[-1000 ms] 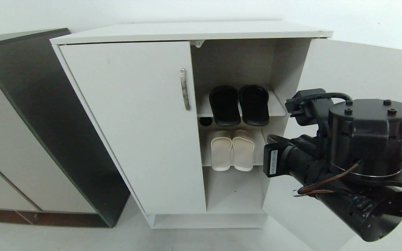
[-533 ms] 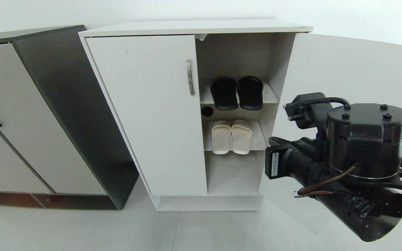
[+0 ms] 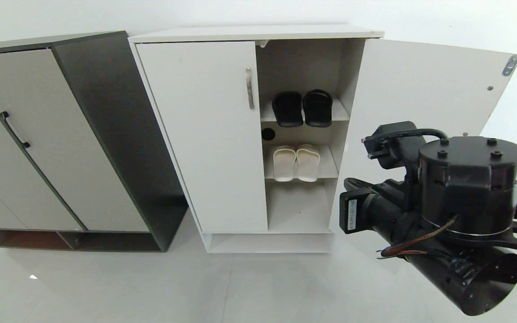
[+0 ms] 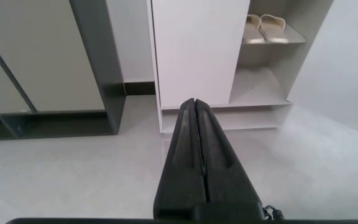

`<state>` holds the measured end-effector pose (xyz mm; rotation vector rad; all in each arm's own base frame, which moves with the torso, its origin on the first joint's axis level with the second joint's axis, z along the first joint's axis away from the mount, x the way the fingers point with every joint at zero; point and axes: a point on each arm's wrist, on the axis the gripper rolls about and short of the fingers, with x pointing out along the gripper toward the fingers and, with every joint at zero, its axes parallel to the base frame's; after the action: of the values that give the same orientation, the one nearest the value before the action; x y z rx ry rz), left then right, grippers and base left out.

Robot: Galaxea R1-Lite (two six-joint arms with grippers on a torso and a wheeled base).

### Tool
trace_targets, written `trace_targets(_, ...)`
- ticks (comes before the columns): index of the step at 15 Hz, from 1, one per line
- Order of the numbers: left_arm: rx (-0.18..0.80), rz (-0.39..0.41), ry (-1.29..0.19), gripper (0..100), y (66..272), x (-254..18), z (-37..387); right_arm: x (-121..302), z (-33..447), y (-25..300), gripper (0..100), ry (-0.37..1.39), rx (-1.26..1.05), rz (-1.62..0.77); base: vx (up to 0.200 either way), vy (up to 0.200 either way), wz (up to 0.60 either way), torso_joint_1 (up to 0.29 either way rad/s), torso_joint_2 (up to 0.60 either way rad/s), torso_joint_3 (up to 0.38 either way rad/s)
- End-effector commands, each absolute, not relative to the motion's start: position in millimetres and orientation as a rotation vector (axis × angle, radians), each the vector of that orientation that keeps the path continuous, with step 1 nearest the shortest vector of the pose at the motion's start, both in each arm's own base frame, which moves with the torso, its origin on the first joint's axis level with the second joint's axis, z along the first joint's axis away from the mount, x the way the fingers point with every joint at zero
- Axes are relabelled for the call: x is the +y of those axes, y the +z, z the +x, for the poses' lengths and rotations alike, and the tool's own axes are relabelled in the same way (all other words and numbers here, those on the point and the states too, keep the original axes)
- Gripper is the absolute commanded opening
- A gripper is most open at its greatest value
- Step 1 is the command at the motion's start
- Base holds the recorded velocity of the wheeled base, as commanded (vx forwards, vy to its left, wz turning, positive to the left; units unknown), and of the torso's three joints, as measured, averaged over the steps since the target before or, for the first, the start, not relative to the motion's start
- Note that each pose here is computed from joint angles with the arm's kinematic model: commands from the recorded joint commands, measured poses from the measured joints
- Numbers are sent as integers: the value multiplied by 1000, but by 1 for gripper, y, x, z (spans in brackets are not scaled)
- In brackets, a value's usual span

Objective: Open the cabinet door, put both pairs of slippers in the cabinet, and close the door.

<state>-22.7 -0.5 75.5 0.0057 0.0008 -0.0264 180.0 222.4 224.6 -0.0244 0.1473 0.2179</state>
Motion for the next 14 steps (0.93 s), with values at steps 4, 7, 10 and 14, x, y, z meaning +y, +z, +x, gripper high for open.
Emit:
trace_targets(4,1,6,-26,0,76,-1,-23,223,181,224,0,215,149,-37,0,0,0,0,0,0)
trace_targets(7,1,5,-26,0,76,-1,-23,223,181,222,0,215,152,-40,0,0,0,0,0,0)
trace_targets(10,1,5,-25,0,76,0,-23,222,181,223,0,215,151,-39,0,0,0,0,0,0)
trace_targets(14,1,5,-25,0,76,0,-23,222,181,224,0,217,146,-36,0,0,0,15,-163,-266)
